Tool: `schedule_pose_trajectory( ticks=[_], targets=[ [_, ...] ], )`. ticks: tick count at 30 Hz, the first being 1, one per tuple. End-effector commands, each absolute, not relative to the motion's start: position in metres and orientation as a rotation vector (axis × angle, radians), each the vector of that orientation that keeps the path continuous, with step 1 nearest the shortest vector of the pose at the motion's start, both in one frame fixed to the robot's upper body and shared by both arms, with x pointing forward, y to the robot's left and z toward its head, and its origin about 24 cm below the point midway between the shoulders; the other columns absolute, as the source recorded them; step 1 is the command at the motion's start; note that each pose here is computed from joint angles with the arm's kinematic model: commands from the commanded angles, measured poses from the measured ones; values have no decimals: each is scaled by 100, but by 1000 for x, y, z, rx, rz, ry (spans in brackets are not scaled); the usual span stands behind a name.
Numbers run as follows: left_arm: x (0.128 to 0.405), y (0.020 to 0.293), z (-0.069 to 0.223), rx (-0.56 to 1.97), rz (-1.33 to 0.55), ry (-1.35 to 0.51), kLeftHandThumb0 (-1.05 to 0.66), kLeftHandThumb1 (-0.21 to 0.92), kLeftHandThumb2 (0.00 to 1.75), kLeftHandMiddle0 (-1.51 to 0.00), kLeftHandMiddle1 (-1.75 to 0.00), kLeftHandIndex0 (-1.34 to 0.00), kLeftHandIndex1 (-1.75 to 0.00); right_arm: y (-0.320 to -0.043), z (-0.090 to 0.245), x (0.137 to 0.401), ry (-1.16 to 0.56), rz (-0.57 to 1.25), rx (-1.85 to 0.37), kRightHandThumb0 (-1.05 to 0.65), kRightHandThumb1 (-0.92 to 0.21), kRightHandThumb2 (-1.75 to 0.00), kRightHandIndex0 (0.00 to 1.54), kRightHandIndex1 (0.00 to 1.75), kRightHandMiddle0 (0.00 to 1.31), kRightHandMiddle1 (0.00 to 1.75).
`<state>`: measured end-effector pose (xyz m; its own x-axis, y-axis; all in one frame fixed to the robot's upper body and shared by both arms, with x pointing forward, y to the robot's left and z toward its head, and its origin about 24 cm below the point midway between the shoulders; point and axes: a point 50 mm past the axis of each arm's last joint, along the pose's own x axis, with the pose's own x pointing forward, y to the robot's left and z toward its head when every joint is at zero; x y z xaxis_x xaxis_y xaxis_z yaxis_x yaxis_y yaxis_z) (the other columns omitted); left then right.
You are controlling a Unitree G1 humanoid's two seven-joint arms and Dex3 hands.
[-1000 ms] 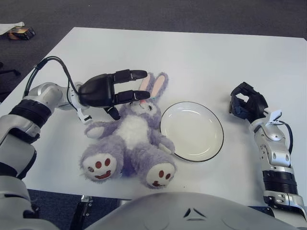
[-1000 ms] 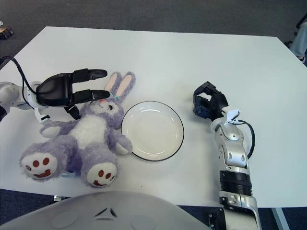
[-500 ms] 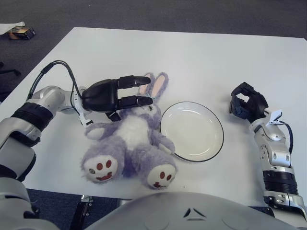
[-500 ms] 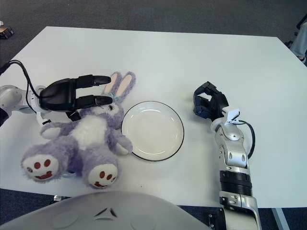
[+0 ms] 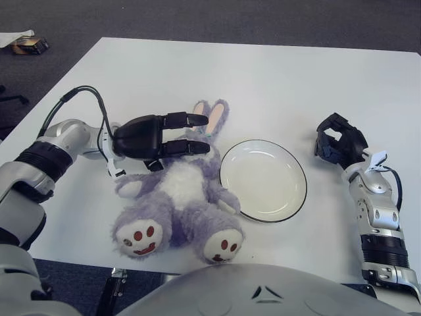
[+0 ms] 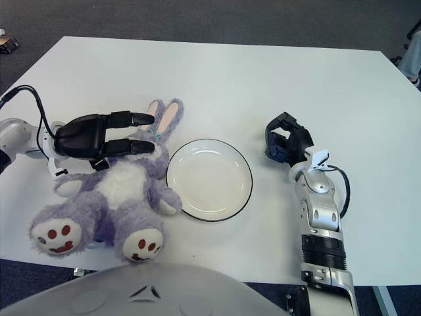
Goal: Put the doll into the plate.
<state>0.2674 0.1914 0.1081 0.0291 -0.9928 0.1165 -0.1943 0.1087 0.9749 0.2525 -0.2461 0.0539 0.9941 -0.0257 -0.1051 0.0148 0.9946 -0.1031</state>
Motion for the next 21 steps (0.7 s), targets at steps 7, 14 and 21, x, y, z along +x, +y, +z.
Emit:
schedule_pose_trajectory(
  ticks=[7,14,21],
  targets=[
    [267,188,105,1308,-1160,-1295,-73,92,76,-8,-51,0,-70,-245,19,235,305,-25,-74,-41,-55,-102,97,175,43,175],
    [265,185,104,1312,-1199,-1293,-70,92,76,-9,-57,0,-77,-244,20,236,307,-28,-75,-41,-55,-103,98,175,44,175],
    [263,181,103,1306,-1227,-1308,-61,92,73,-12,-63,0,-84,-243,21,235,308,-24,-73,-41,-54,-103,98,175,44,175]
  ],
)
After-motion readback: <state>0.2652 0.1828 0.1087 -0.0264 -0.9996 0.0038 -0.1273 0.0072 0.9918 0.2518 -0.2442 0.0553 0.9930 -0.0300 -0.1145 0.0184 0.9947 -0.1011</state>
